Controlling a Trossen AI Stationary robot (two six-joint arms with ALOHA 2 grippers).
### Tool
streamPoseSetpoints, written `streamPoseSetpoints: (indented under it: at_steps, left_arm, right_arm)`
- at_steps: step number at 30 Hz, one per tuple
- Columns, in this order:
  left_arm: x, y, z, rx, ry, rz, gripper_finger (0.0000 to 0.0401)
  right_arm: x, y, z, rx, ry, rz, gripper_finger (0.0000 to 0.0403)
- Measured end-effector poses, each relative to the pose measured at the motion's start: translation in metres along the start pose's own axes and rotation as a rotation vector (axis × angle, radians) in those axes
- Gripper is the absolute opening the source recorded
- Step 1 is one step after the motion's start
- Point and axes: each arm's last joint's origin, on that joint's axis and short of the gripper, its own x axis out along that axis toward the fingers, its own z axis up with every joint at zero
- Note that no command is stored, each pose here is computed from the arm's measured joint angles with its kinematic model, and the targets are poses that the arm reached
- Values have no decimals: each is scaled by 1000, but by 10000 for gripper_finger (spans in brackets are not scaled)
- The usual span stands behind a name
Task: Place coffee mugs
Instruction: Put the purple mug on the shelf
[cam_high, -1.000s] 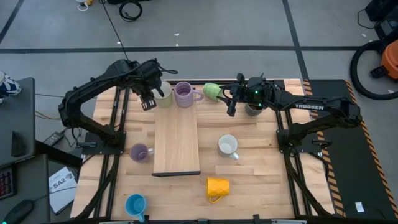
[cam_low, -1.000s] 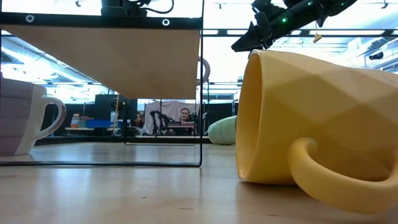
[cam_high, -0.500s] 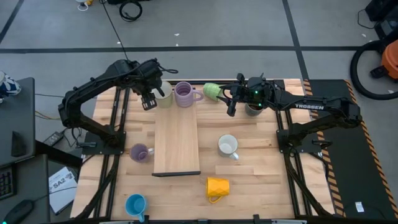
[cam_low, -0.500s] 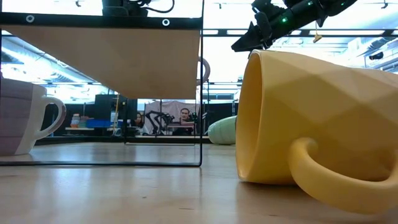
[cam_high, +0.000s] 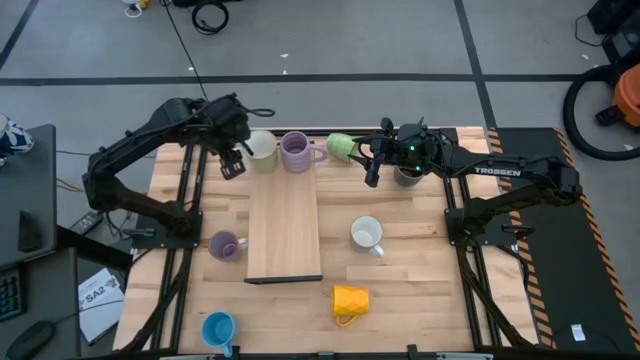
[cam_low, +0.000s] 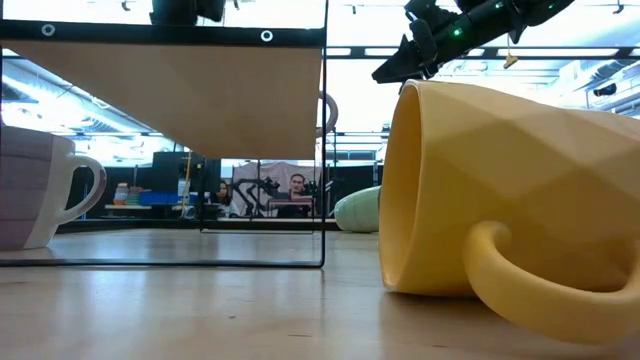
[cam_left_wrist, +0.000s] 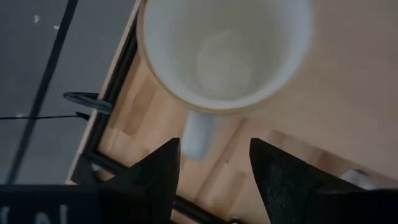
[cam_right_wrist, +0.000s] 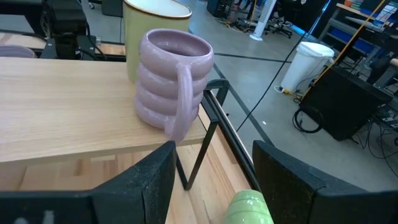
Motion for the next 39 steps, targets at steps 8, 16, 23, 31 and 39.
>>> streamPoseSetpoints:
  at_steps: [8, 16, 23, 31, 39]
  left_arm:
    - [-21, -13, -19, -74, -16, -98, 199]
    - [-27, -36, -31, -179, 43, -180, 199]
    - [-21, -70, -39, -175, 107, -218, 199]
    - [3, -115, -66, -151, 258, -191, 199]
    - [25, -139, -94, -172, 369, -105, 199]
  right_arm:
    - [0, 0, 0, 0, 0, 0, 218]
    - [0, 0, 0, 0, 0, 0, 218]
    - [0, 0, 0, 0, 1, 0, 218]
    - [0, 0, 0, 0, 0, 0, 218]
    - [0, 0, 0, 0, 0, 0, 218]
